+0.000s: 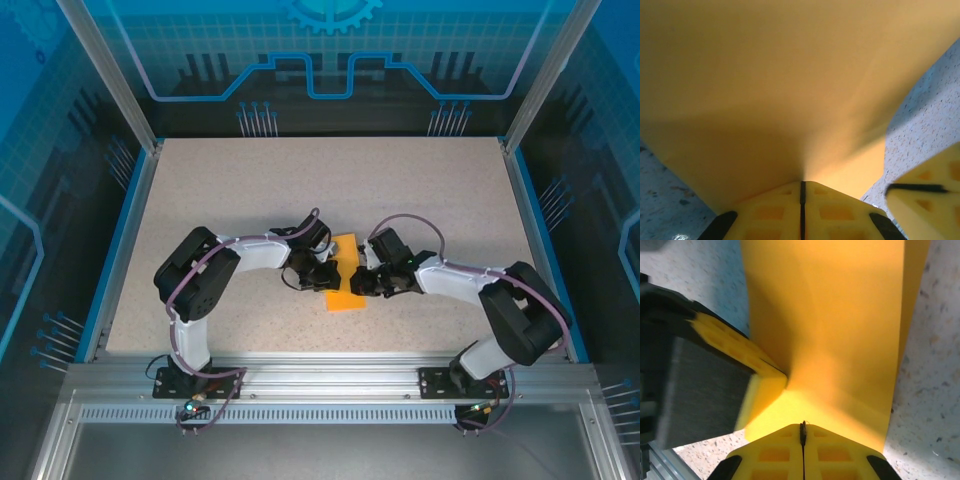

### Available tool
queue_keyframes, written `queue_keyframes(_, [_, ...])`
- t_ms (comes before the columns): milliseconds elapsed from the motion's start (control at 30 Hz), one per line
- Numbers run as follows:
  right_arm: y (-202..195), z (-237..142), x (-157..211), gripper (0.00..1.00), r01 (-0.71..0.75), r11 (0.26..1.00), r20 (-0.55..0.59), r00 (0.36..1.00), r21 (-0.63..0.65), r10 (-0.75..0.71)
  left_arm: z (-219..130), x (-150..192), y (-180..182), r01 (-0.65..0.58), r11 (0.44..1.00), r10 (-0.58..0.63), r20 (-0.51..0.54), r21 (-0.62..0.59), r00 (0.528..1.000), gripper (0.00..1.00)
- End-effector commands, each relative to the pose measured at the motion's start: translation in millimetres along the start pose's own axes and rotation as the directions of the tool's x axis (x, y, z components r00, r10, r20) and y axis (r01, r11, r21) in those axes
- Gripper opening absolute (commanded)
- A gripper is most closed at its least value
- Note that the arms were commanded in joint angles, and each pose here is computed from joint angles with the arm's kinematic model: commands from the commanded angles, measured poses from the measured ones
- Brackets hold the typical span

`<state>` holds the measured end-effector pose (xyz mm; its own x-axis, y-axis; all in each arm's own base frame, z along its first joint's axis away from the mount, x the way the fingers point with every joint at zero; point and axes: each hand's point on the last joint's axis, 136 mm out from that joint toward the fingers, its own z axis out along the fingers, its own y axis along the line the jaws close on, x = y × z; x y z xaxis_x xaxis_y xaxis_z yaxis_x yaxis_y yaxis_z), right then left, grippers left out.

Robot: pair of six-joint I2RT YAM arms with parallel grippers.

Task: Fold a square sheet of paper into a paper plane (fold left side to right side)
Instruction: Hold the square sheet of paper at the center of the table, then first fold the square sheet of paper in half at the center of the table.

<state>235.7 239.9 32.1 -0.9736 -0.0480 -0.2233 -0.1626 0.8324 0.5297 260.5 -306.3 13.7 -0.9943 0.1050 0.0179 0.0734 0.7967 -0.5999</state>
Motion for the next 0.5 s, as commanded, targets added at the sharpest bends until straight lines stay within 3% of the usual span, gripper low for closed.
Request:
queue_keyframes(0, [-9.3, 13.8, 21.8, 0.06, -0.040, 0.999, -0.089, 0.995, 0.037, 0.043, 6.5, 12.0, 16.7, 0.043, 0.997, -0.044, -0.025, -0.065, 0.999, 0.10])
queue_keyframes(467, [-47.8, 21.0, 51.3, 0.05, -0.063, 0.976, -0.188, 0.977, 0.207, 0.103, -14.2, -21.4, -14.9, -0.040, 0.999, 0.041, 0.036, -0.023, 0.999, 0.11])
